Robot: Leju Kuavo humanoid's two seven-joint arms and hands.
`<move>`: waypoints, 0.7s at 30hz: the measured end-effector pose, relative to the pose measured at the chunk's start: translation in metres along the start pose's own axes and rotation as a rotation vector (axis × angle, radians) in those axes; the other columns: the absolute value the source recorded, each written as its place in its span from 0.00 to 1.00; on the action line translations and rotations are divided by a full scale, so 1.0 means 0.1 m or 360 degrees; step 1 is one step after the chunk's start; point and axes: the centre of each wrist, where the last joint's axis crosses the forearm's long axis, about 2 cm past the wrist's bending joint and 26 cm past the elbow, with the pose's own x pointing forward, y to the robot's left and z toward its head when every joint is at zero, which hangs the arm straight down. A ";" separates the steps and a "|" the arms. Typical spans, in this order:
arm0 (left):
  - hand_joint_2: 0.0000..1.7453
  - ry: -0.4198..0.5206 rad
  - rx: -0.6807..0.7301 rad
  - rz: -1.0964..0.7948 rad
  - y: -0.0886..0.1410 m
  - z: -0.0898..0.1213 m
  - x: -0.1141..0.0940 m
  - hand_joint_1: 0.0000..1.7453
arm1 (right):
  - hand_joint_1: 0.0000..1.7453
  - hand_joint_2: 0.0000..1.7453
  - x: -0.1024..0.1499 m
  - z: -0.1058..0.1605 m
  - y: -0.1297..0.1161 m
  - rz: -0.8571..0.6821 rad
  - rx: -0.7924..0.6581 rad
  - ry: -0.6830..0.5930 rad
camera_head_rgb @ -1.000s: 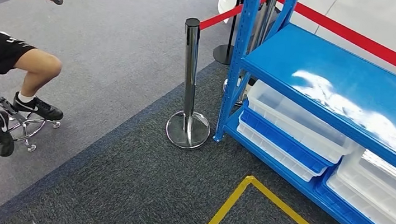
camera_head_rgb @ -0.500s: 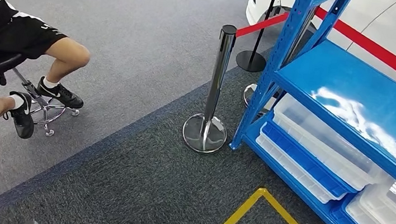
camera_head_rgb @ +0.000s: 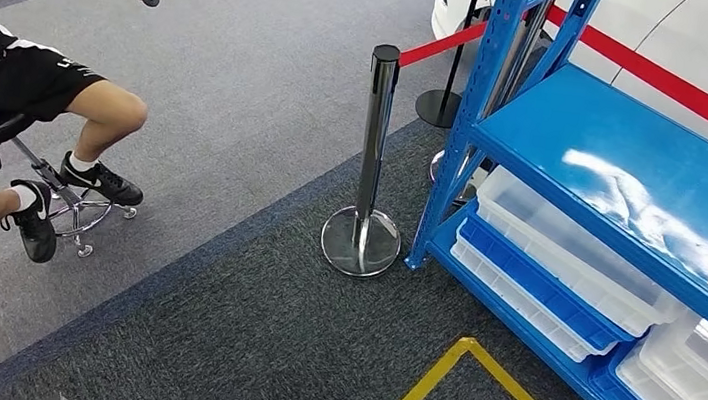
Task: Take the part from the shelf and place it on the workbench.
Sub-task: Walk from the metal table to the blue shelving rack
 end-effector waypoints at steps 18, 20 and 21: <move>0.00 0.0002 0.0000 -0.0002 0.00 0.00 0.00 0.00 | 0.00 0.00 0.00 0.00 0.01 -0.0002 0.0004 0.0000; 0.00 0.0002 -0.0001 -0.0001 0.00 0.00 0.00 0.00 | 0.00 0.00 0.00 0.00 0.01 -0.0001 0.0002 0.0001; 0.00 0.0001 -0.0002 -0.0001 -0.01 0.00 0.00 0.00 | 0.00 0.00 0.00 0.00 0.00 0.0000 0.0000 -0.0001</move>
